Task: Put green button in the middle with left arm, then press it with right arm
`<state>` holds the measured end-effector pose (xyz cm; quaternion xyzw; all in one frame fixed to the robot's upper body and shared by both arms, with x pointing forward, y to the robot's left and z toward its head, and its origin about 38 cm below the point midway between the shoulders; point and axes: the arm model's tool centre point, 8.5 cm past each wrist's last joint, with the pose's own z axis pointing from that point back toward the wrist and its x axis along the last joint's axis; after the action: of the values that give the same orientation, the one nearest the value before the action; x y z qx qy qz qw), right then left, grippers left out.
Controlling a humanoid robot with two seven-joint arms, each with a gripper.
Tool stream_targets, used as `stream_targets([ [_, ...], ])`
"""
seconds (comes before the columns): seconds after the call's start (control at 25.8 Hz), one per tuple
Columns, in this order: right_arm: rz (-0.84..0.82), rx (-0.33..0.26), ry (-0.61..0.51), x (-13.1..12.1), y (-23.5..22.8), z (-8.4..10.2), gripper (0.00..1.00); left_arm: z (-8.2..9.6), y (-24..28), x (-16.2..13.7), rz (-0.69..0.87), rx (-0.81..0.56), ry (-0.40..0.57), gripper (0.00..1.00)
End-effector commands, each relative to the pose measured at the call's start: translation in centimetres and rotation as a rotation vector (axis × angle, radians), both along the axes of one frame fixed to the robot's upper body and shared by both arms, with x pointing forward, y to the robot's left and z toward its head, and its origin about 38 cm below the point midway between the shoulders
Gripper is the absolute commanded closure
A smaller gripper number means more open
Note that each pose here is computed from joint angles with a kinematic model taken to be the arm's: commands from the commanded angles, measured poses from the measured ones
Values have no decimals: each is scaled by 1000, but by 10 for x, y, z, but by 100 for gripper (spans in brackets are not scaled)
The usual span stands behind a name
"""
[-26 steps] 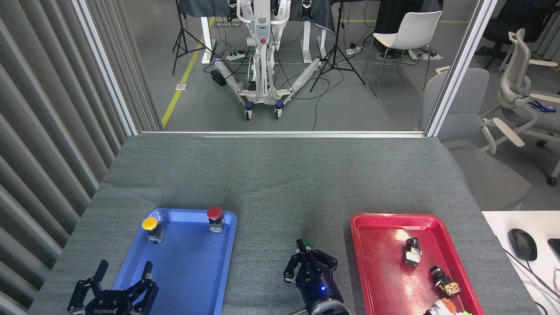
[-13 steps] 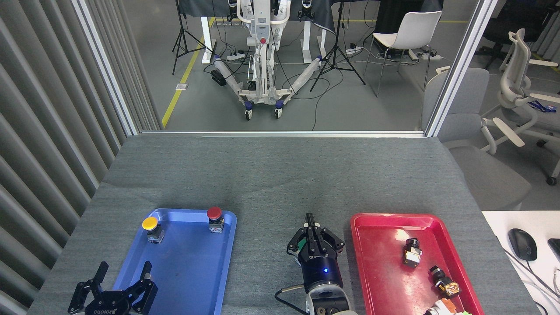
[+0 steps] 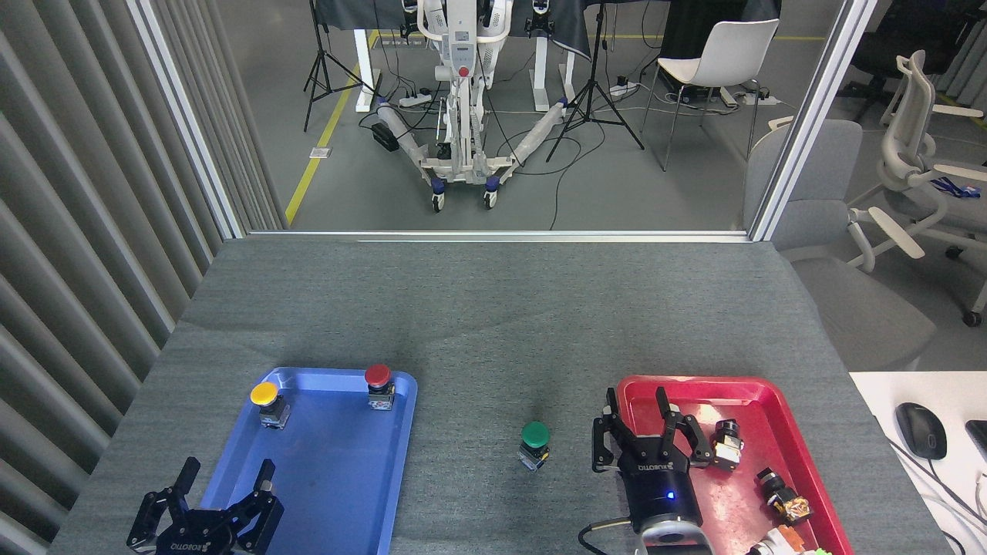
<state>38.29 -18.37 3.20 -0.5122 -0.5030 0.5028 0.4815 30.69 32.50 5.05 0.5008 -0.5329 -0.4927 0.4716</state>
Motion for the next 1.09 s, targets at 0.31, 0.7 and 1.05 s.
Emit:
stream_targets([
  [0.31, 52, -24, 18, -60, -36, -9, 0, 1, -1, 2, -10, -6, -8, 0],
  [0.7, 18, -15, -5, -60, -44, -5, 0, 0, -2, 2, -18, -5, -1, 0],
  [1.05, 2, 21, -32, -63, -42, -4, 0, -7, -1, 0, -21, -8, 19, 0],
])
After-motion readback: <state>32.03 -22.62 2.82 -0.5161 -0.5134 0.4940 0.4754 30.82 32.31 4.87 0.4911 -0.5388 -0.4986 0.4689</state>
